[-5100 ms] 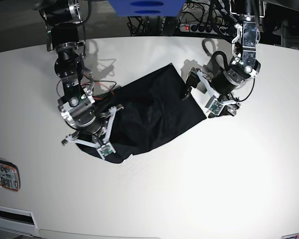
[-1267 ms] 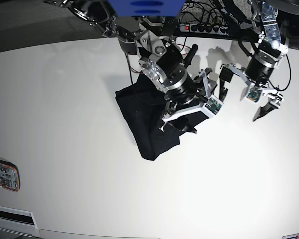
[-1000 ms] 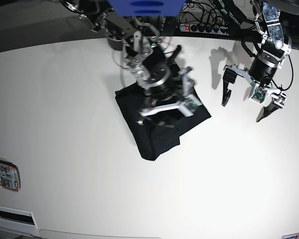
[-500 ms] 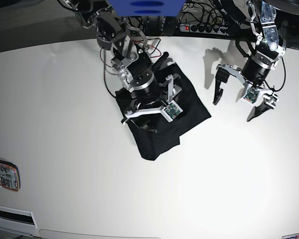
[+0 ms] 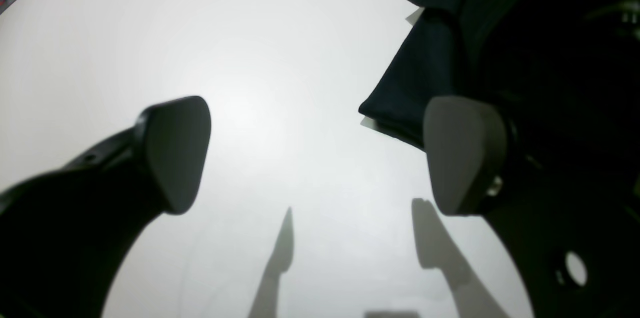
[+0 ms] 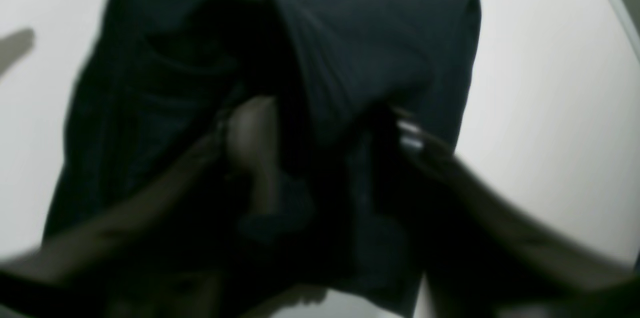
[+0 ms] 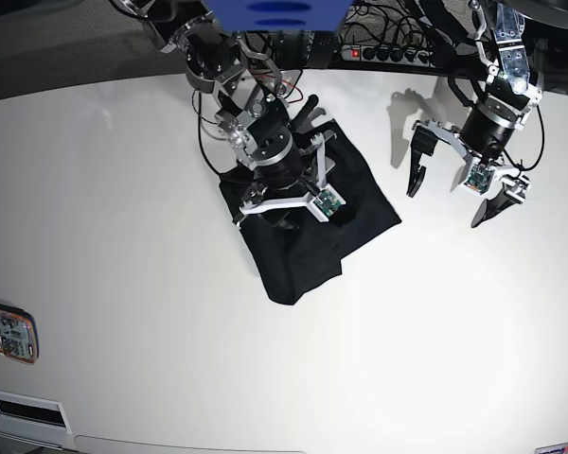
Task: Fold the T-shirt properly
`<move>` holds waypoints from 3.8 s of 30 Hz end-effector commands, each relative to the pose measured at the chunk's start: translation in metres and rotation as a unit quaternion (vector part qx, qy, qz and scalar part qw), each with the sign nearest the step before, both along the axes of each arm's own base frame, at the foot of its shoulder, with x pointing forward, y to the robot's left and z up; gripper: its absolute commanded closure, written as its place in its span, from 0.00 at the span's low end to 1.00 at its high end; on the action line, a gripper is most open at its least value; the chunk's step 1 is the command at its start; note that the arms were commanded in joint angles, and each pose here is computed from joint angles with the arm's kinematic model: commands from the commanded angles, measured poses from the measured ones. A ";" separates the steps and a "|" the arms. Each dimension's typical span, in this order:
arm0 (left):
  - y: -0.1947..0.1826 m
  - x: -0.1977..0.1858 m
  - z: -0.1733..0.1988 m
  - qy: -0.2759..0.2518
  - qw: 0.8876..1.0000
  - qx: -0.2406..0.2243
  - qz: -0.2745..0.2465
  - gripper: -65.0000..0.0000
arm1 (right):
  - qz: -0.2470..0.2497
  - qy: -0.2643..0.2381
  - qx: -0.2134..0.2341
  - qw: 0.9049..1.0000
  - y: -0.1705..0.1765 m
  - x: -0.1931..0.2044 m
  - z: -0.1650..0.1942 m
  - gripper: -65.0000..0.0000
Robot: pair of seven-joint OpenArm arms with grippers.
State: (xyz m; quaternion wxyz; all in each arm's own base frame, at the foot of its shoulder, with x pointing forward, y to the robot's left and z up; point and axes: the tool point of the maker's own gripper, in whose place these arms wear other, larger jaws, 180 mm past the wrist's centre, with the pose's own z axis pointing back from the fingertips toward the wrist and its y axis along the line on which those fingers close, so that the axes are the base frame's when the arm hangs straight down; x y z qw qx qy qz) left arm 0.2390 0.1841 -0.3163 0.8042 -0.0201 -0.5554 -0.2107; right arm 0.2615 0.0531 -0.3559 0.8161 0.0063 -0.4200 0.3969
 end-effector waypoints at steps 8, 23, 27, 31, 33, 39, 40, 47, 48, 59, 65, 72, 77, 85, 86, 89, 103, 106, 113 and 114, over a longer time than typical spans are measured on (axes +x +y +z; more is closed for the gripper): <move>0.000 0.003 0.012 -0.022 1.000 -0.003 -0.002 0.00 | -0.002 -0.038 0.026 0.999 0.005 0.009 0.027 1.00; 0.000 0.003 0.011 -0.021 1.000 -0.003 -0.001 0.00 | 0.111 -0.083 0.015 0.990 0.070 0.009 0.046 1.00; 0.000 0.003 0.011 -0.021 1.000 -0.004 -0.002 0.00 | 0.115 -0.054 -0.011 0.992 0.067 0.006 0.018 1.00; 0.000 0.003 0.011 -0.021 1.000 -0.004 -0.002 0.00 | 0.122 -0.038 -0.022 0.992 0.073 0.009 -0.002 1.00; 0.000 0.003 0.011 -0.020 1.000 -0.004 -0.002 0.00 | 0.127 -0.042 -0.021 0.991 0.080 0.016 -0.005 1.00; 0.001 -0.001 0.006 -0.012 1.000 -0.005 -0.001 0.00 | 0.132 -0.023 -0.014 0.991 0.097 0.013 -0.015 1.00; 0.001 -0.002 0.005 -0.010 1.000 -0.005 0.000 0.00 | 0.132 -0.024 -0.009 0.991 0.101 0.014 -0.012 1.00; 0.002 -0.003 0.002 -0.007 1.000 -0.006 0.001 0.00 | 0.134 -0.041 -0.005 0.990 0.110 0.027 0.001 1.00; 0.002 -0.003 0.002 -0.007 1.000 -0.006 0.001 0.00 | 0.134 -0.041 -0.009 0.990 0.110 0.029 0.000 1.00; 0.002 -0.003 0.002 -0.007 1.000 -0.006 0.001 0.00 | 0.163 -0.065 0.029 0.984 0.128 0.032 0.000 1.00; 0.002 -0.003 0.002 -0.007 1.000 -0.006 0.001 0.00 | 0.183 -0.065 0.047 0.980 0.136 0.026 -0.015 0.86; 0.002 -0.003 0.002 -0.007 1.000 -0.006 0.001 0.00 | 0.202 -0.068 0.046 0.976 0.145 0.016 -0.014 0.50; -0.005 -0.003 0.001 -0.005 1.000 -0.011 -0.008 0.00 | 0.202 -0.100 0.073 0.972 0.151 0.019 0.017 0.42; -0.063 -0.019 -0.016 0.027 0.995 -0.050 -0.076 0.00 | 0.139 -0.190 0.143 0.961 0.126 0.056 0.106 0.42; -0.074 -0.023 -0.018 0.033 0.994 -0.058 -0.089 0.00 | 0.123 -0.195 0.146 0.962 0.116 0.064 0.111 0.42; -0.107 -0.035 -0.024 0.048 0.987 -0.082 -0.129 0.00 | 0.073 -0.198 0.144 0.967 0.087 0.089 0.111 0.42; -0.089 -0.034 -0.032 0.051 0.994 -0.077 -0.058 0.00 | 0.023 -0.197 0.139 0.970 0.055 0.111 0.108 0.42; -0.089 -0.036 -0.034 0.054 0.994 -0.077 -0.058 0.00 | 0.012 -0.176 0.128 0.976 0.048 0.115 0.089 0.42; -0.097 -0.047 -0.046 0.077 0.991 -0.084 -0.064 0.00 | -0.029 -0.146 0.128 0.980 0.024 0.139 0.074 0.42; -0.099 -0.048 -0.050 0.082 0.991 -0.087 -0.066 0.00 | -0.030 -0.124 0.134 0.983 0.024 0.139 0.070 0.42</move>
